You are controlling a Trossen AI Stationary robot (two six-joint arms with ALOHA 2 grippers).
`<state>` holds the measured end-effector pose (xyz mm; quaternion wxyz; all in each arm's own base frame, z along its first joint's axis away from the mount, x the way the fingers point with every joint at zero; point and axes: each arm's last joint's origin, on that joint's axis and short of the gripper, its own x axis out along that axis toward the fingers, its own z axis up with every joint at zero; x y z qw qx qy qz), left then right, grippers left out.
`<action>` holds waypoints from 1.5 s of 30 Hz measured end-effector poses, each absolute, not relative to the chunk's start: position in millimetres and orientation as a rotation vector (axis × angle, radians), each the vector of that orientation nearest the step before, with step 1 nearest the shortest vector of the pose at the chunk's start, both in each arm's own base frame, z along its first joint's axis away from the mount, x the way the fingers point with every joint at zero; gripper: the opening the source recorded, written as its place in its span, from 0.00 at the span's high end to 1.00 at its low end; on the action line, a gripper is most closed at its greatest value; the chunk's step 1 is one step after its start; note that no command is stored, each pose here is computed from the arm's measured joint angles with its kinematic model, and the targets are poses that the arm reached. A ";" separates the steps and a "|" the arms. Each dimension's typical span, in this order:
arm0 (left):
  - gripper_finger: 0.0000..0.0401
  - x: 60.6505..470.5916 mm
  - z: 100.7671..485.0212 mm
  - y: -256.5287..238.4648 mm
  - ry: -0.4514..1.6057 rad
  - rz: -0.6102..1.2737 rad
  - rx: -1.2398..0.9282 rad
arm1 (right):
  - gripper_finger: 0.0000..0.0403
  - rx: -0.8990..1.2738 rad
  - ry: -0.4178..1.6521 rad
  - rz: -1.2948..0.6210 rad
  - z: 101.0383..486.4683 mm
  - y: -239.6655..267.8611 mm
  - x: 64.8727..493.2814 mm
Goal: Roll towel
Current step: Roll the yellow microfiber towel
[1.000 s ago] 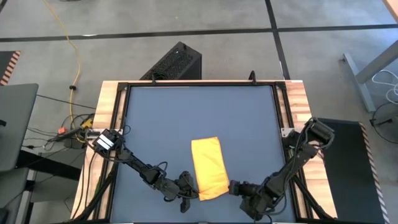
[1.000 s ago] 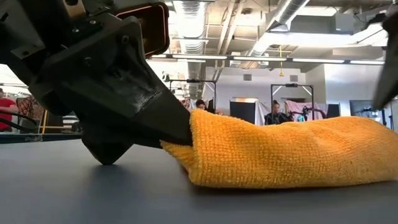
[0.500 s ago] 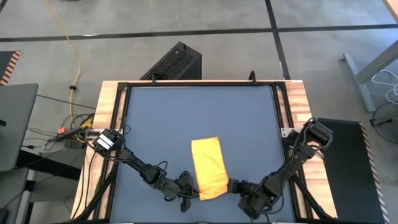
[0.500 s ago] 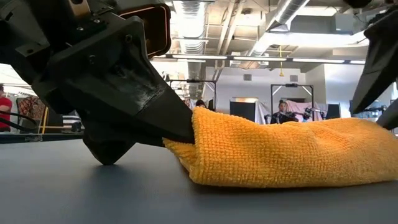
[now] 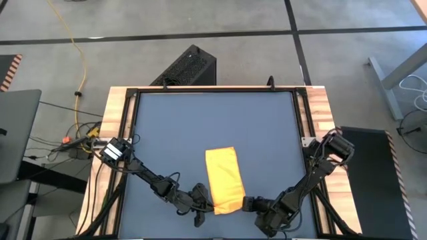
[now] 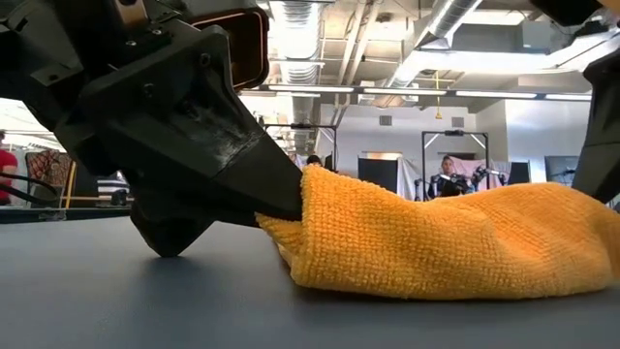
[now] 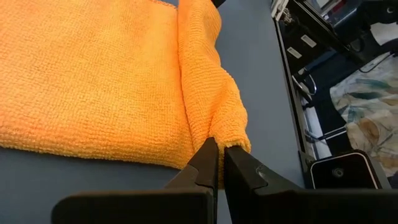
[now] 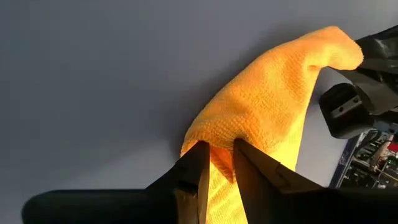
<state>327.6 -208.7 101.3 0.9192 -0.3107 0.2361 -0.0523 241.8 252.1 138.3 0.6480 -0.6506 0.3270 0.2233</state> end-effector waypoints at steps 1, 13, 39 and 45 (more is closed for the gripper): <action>1.00 327.6 101.3 -208.7 0.485 -0.108 -0.639 | 0.76 -1.465 0.741 0.501 138.5 252.5 242.1; 1.00 327.6 101.1 -208.6 0.487 -0.110 -0.630 | 0.92 -1.140 0.778 0.446 138.2 255.4 242.1; 1.00 331.6 101.9 -203.4 0.496 -0.142 -0.640 | 0.80 -0.819 0.816 0.473 140.0 265.9 237.1; 1.00 331.7 101.9 -203.3 0.495 -0.142 -0.641 | 0.74 -0.932 0.803 0.519 139.6 264.5 237.3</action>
